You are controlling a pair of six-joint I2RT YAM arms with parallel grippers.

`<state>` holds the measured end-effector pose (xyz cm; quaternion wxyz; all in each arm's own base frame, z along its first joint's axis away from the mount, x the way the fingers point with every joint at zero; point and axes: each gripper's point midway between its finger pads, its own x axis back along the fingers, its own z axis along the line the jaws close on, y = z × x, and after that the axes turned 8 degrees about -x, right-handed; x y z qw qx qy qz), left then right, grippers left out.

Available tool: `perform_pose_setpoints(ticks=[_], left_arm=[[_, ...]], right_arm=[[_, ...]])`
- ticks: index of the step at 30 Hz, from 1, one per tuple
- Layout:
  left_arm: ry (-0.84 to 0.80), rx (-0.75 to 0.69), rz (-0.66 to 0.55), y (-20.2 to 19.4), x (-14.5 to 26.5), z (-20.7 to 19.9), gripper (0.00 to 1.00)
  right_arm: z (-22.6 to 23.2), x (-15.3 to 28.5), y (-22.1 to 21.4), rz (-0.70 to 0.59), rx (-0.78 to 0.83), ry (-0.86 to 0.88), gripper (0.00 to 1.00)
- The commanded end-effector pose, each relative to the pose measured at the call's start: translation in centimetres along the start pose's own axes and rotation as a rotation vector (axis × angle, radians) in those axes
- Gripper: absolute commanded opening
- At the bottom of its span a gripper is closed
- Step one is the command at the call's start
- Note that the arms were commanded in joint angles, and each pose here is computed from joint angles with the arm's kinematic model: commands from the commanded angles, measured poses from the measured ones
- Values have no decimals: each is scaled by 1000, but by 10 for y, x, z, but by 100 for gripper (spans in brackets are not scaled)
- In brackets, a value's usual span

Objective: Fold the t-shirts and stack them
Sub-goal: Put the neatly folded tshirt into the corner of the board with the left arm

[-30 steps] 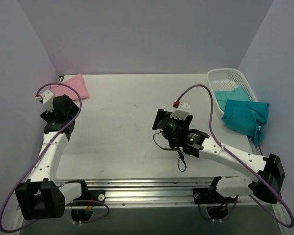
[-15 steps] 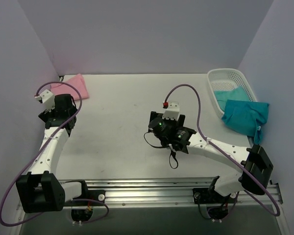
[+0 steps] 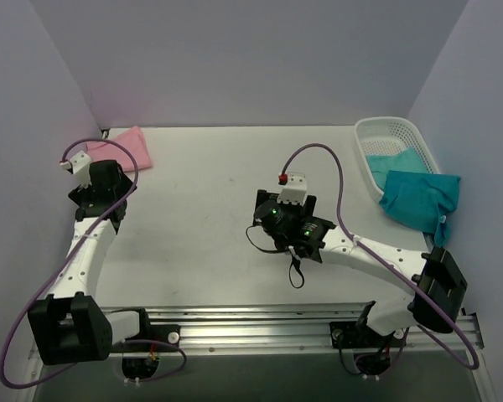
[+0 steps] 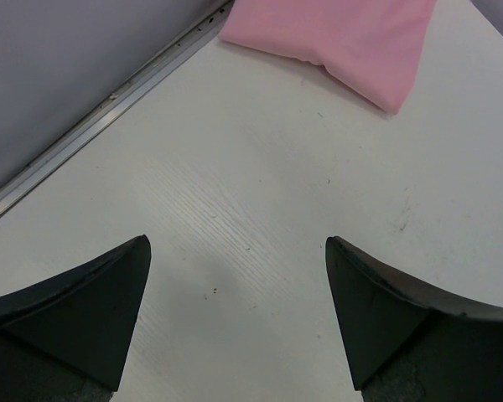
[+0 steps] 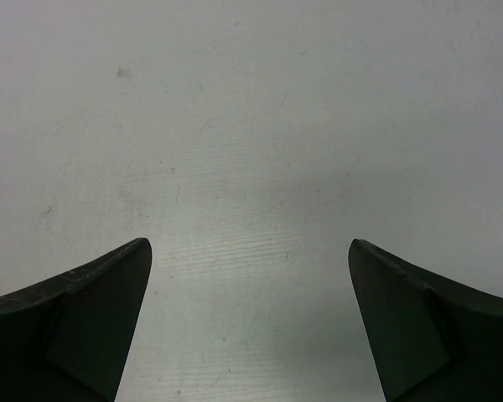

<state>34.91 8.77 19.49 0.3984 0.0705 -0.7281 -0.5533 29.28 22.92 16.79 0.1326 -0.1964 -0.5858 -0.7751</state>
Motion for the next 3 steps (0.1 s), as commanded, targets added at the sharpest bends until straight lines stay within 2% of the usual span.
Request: perform_pose_setpoints(ticks=[1,3], left_arm=[[-98,21,-37,14,3,-17,94],[-97,25,-42,15,1,-18,94]], right_arm=[[0,1,11,-34,-9,-10,100],[0,2,12,-34,-8,-9,100]])
